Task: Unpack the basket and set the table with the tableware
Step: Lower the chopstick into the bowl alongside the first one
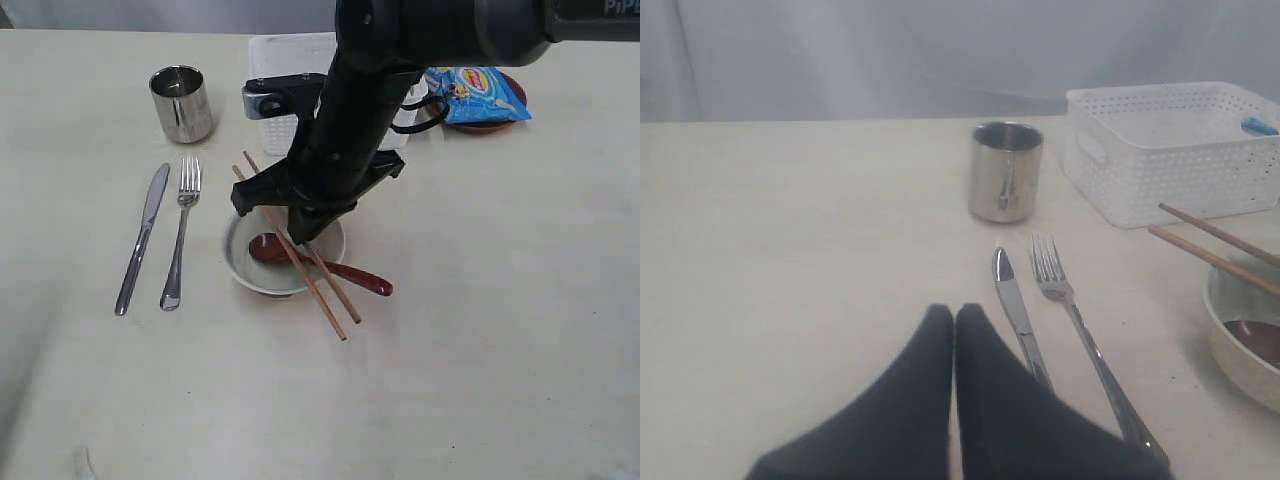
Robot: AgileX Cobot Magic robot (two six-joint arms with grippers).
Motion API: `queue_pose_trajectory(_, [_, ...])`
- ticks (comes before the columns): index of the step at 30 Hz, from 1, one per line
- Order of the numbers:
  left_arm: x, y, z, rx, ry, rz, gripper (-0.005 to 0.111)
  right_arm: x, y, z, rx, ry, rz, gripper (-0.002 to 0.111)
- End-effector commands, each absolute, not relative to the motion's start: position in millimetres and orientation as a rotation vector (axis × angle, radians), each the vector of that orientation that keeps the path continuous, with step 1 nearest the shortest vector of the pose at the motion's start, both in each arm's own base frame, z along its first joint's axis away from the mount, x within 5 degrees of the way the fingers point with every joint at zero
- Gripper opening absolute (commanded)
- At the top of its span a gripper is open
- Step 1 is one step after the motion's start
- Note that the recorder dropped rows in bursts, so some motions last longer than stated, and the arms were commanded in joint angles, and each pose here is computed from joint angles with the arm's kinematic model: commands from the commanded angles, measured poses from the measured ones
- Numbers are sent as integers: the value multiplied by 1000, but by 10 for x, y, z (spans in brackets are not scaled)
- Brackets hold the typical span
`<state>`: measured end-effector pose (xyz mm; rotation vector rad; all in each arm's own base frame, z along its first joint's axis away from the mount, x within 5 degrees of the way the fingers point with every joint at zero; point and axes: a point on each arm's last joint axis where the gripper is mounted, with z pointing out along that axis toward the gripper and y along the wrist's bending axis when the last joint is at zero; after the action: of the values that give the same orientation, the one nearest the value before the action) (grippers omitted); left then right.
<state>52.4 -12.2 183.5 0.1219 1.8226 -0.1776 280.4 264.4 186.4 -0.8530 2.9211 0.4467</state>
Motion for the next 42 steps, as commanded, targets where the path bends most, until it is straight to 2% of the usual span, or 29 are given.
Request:
queue_pose_trajectory(1, [522,-126,1827,126,1821,-184,0,2791,2651,1867,-871,2920,452,2])
queue_pose_trajectory(6, [522,-126,1827,126,1821,-184,0,2793,2652,1867,-870,2918,453,29])
queue_pose_trajectory(8, [522,-126,1827,126,1821,-184,0,2793,2652,1867,-870,2918,453,35])
queue_pose_trajectory(22, [522,-126,1827,128,1821,-183,0,2769,2692,1897,-872,2908,532,36])
queue_pose_trajectory(30, [522,-126,1827,128,1821,-183,0,2740,2677,2077,-896,2845,554,36])
queue_pose_trajectory(33, [522,-126,1827,128,1821,-183,0,2661,2747,2092,-982,2818,580,31])
queue_pose_trajectory(39, [522,-126,1827,128,1821,-183,0,2450,2994,1996,-1124,2772,557,0])
queue_pose_trajectory(42, [522,-126,1827,127,1821,-184,0,2446,3033,1977,-1113,2751,538,0])
